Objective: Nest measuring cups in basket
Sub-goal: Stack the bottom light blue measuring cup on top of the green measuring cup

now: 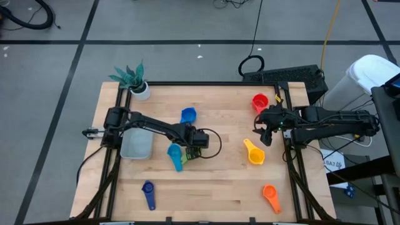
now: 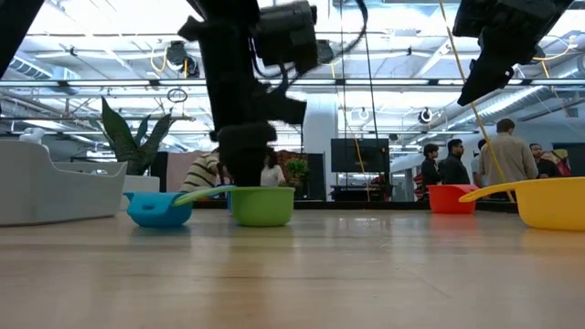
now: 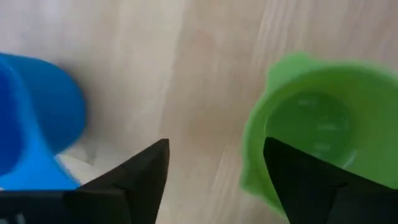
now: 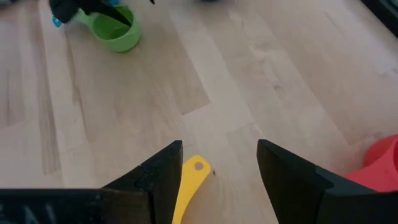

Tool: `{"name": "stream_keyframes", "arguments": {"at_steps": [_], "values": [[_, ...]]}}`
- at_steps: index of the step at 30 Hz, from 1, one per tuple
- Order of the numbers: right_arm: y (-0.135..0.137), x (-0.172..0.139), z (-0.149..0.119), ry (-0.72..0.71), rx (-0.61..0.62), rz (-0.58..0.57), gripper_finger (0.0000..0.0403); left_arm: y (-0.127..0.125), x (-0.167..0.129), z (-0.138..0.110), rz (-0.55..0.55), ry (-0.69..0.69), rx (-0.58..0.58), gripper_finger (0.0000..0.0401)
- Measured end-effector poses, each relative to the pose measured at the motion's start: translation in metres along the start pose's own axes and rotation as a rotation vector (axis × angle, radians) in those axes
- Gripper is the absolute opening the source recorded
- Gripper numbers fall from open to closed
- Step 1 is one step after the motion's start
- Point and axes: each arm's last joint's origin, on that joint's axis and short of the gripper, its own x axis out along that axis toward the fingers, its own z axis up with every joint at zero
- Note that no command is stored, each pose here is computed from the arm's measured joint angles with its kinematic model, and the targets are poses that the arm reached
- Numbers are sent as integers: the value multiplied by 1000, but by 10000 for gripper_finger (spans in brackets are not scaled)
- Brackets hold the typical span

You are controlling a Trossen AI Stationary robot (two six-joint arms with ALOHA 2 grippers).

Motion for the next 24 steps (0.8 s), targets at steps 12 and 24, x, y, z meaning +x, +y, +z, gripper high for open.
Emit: {"name": "stream_keyframes", "arguments": {"at_steps": [12, 24], "values": [[-1, -4, -2, -10, 2, 2, 199, 19, -87, -26, 78, -65, -126, 270], [-1, -9, -3, -52, 3, 1, 199, -12, -95, -65, 137, 34, -162, 271]]}}
